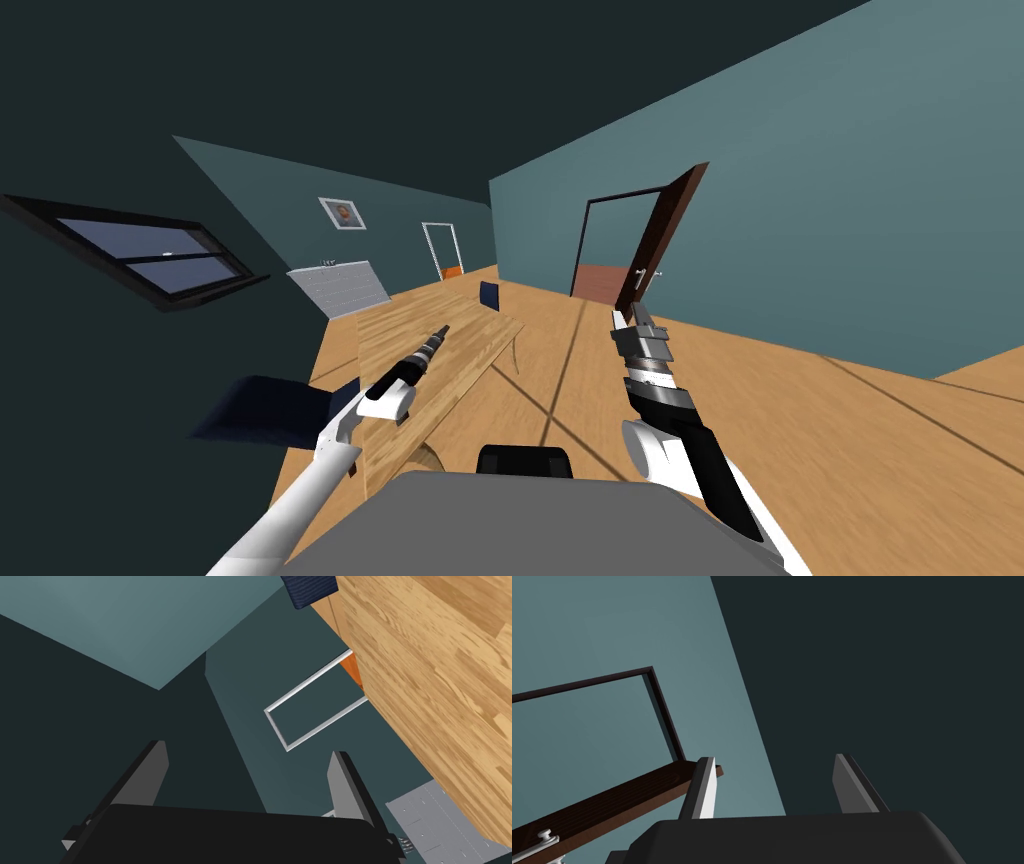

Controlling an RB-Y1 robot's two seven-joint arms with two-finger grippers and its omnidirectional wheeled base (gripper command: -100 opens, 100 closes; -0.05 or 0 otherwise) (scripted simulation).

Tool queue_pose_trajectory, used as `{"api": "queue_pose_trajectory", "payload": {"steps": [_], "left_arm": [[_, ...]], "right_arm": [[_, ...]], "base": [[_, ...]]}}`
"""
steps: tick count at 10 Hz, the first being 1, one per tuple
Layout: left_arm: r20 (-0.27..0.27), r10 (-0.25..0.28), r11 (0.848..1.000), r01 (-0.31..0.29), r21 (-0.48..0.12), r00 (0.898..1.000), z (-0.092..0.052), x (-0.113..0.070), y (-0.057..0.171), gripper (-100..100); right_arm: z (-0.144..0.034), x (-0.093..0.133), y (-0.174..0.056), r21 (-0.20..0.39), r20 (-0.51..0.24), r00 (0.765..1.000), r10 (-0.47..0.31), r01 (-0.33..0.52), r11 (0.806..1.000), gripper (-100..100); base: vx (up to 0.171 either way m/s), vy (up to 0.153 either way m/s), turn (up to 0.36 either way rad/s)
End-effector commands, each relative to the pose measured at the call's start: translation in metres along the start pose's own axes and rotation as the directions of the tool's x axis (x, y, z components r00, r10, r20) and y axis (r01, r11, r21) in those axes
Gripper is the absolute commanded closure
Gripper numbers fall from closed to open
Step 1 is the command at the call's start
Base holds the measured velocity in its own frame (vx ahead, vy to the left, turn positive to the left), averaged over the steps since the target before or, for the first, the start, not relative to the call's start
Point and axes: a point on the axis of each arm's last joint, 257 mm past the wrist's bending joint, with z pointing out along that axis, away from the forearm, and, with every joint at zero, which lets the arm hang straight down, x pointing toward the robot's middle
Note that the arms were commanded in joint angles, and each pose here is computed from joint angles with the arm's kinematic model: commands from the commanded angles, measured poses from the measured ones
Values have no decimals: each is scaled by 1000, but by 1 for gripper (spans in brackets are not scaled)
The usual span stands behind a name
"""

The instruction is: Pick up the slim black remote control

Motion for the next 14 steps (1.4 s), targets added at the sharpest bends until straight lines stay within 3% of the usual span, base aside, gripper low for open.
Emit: {"api": "queue_pose_trajectory", "payload": {"steps": [1, 2, 3, 4, 5, 7, 8, 9, 10, 11, 12, 13, 14], "left_arm": [[-31, 9, 997, -11, -81, 999, 2, 1, 31, -100], [-35, 9, 996, -12, -90, 999, 2, 2, 34, -100], [-60, 9, 988, -18, -151, 998, 2, 1, 58, -100], [-68, 8, 986, -19, -165, 998, 1, 3, 61, -100], [-87, 4, 976, -23, -216, 996, 0, 3, 83, -100], [-102, 0, 970, -25, -241, 995, -2, 6, 89, -100], [-129, -12, 953, -28, -301, 992, -7, 8, 113, -100], [-138, -15, 948, -30, -315, 990, -8, 11, 117, -100], [-166, -30, 927, -34, -372, 986, -15, 13, 139, -100], [-175, -38, 921, -34, -388, 984, -17, 16, 144, -100], [-202, -62, 894, -35, -446, 977, -26, 20, 167, -100], [-210, -67, 888, -38, -458, 975, -28, 22, 170, -100], [-230, -93, 862, -38, -506, 969, -38, 26, 190, -100]], "right_arm": [[0, 0, 0, 0, 0, 1000, 0, 0, 1000, 0], [0, 0, 0, 0, 0, 1000, 0, 0, 1000, 0], [0, 0, 0, 0, 0, 1000, 0, 0, 1000, 0], [0, 0, 0, 0, 0, 1000, 0, 0, 1000, 0], [0, 0, 0, 0, 0, 1000, 0, 0, 1000, 0], [0, 0, 0, 0, 0, 1000, 0, 0, 1000, 0], [0, 0, 0, 0, 0, 1000, 0, 0, 1000, 0], [0, 0, 0, 0, 0, 1000, 0, 0, 1000, 0], [0, 0, 0, 0, 0, 1000, 0, 0, 1000, 0], [0, 0, 0, 0, 0, 1000, 0, 0, 1000, 0], [0, 0, 0, 0, 0, 1000, 0, 0, 1000, 0], [0, 0, 0, 0, 0, 1000, 0, 0, 1000, 0], [0, 0, 0, 0, 0, 1000, 0, 0, 1000, 0]], "base": [[-26, 35, -158], [-19, 32, -92], [-9, 31, -181], [-11, 31, -100], [-17, 35, -145], [-12, 21, -41], [-7, 20, -130], [-8, 28, -103], [-13, 41, -206], [-13, 44, -60], [-8, 42, -93], [-7, 32, -64], [-8, 32, -124]]}}
